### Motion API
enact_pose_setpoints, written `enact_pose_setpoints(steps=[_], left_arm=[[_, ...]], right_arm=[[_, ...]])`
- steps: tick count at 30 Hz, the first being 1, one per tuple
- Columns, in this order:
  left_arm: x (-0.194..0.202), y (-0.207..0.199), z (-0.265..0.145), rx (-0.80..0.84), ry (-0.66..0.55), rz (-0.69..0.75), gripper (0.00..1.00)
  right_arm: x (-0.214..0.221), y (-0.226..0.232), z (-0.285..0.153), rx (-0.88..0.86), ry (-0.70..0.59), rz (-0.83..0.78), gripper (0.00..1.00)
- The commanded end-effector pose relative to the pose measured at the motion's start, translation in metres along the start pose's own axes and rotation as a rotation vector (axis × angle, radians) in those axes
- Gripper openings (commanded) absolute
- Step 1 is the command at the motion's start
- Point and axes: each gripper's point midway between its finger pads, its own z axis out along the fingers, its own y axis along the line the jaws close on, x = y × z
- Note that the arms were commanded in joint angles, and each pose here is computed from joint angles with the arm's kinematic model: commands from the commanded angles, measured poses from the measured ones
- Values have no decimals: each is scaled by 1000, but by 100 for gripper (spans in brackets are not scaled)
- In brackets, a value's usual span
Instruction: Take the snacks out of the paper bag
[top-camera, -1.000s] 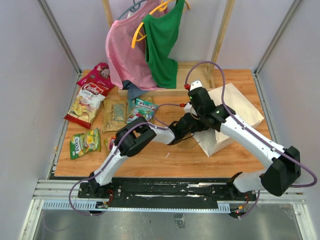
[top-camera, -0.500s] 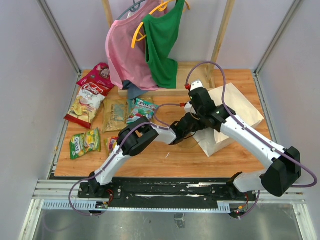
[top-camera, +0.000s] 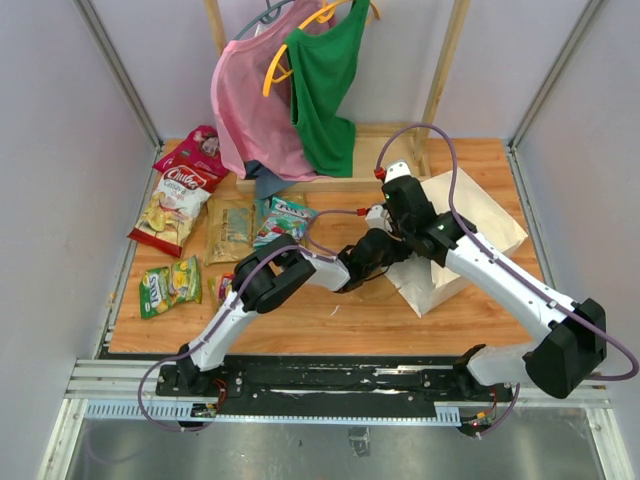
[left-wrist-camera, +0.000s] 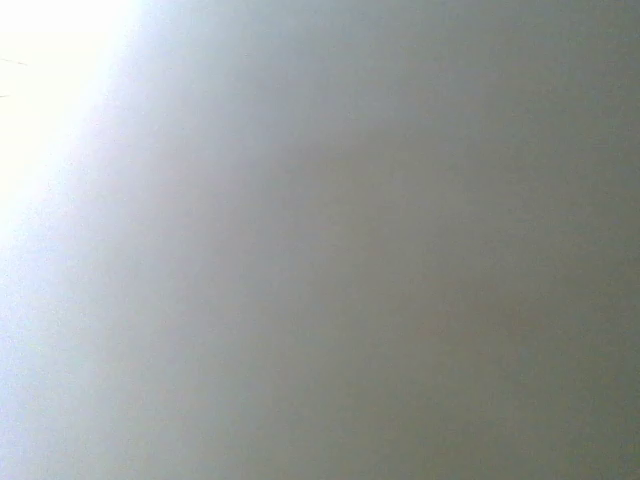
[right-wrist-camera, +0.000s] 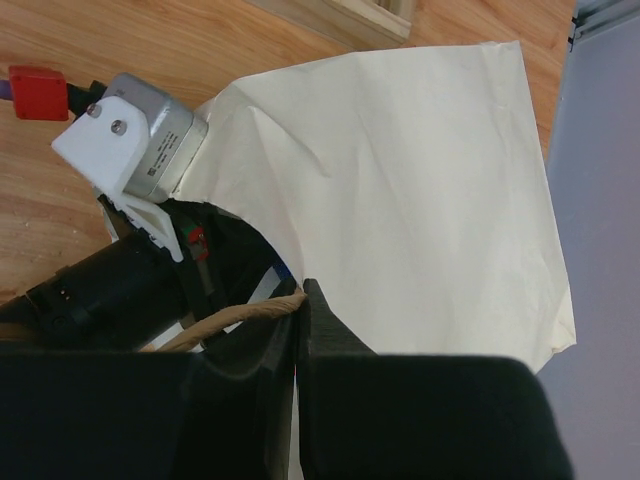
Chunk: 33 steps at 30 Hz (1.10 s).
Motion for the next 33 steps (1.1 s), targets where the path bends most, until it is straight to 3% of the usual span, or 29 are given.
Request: enact_pose_setpoints(steps=[1, 18, 28, 33], left_arm=[[-42, -38, -21, 80, -98, 9, 3], [-91, -83, -96, 239, -89, 8, 1], [-111, -59, -136, 245, -51, -2, 1], [-121, -69, -146, 332, 2, 35, 1]], right_arm=[[2, -8, 2, 23, -1, 50, 1], [18, -19, 25, 61, 62, 127, 1], [25, -31, 25, 73, 67, 180, 1], [27, -33, 27, 73, 70, 198, 1]])
